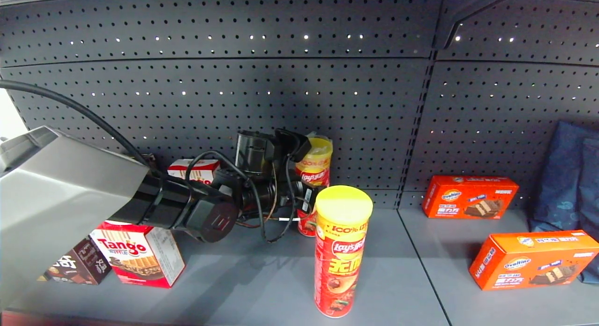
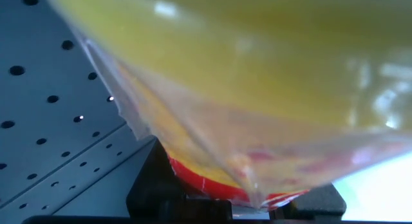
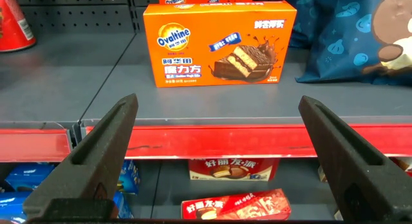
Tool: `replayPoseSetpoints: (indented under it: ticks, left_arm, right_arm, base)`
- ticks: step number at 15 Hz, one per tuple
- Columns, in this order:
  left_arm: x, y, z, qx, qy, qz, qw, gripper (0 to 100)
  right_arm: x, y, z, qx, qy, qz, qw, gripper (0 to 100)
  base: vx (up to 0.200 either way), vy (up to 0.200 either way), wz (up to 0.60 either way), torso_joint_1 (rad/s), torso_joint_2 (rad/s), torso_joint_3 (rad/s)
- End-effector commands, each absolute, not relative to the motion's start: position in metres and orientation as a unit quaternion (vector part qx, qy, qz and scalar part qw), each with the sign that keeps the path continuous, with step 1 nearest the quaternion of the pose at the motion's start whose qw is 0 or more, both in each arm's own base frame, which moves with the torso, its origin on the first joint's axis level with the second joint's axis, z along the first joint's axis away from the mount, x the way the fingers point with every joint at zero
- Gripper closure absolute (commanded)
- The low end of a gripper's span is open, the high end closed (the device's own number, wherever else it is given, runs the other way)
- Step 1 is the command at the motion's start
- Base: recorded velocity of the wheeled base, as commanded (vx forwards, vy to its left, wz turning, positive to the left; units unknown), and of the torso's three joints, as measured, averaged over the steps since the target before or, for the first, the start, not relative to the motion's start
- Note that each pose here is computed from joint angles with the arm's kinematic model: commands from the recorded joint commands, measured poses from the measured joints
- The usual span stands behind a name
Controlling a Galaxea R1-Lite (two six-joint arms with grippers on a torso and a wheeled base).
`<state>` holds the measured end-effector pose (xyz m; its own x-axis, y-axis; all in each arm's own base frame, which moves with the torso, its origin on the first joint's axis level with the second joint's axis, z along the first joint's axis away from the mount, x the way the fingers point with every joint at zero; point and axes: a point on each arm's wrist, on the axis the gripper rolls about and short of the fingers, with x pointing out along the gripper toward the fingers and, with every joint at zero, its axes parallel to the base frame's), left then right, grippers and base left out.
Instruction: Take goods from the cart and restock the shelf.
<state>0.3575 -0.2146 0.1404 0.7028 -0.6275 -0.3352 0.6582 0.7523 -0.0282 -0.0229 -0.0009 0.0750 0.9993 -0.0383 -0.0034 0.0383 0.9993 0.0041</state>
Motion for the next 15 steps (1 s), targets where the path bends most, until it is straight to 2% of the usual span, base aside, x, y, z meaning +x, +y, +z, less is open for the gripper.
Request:
replayPoseSetpoints:
  ticks: [1, 3, 4, 10, 15]
  left_arm:
    - [0.358, -0.215, 0.14, 0.047, 0.164, -0.349, 0.921, 100]
    - [0.357, -0.216, 0.138, 0.048, 0.167, -0.35, 0.921, 100]
    - [0.357, -0.216, 0.139, 0.048, 0.166, -0.351, 0.92, 0]
    - [0.352, -0.214, 0.136, 0.049, 0.167, -0.343, 0.923, 0]
    - [0.326, -0.193, 0.147, 0.051, 0.175, -0.332, 0.925, 0]
  right_arm:
    - [-0.023, -0.001, 0.075, 0.002, 0.002, -0.019, 1.0, 0]
    - [-0.023, -0.001, 0.075, 0.002, 0.002, -0.019, 1.0, 0]
    - [-0.023, -0.001, 0.075, 0.002, 0.002, -0.019, 1.0, 0]
    - [-0.023, -0.001, 0.075, 0.002, 0.002, -0.019, 1.0, 0]
    - [-0.023, -0.001, 0.075, 0.002, 0.002, -0.019, 1.0, 0]
  base:
    - [0.0, 0.0, 0.0, 0.0, 0.0, 0.0]
    - [0.0, 0.0, 0.0, 0.0, 0.0, 0.0]
    - [0.0, 0.0, 0.0, 0.0, 0.0, 0.0]
    - [0.0, 0.0, 0.0, 0.0, 0.0, 0.0]
    - [0.0, 0.0, 0.0, 0.0, 0.0, 0.0]
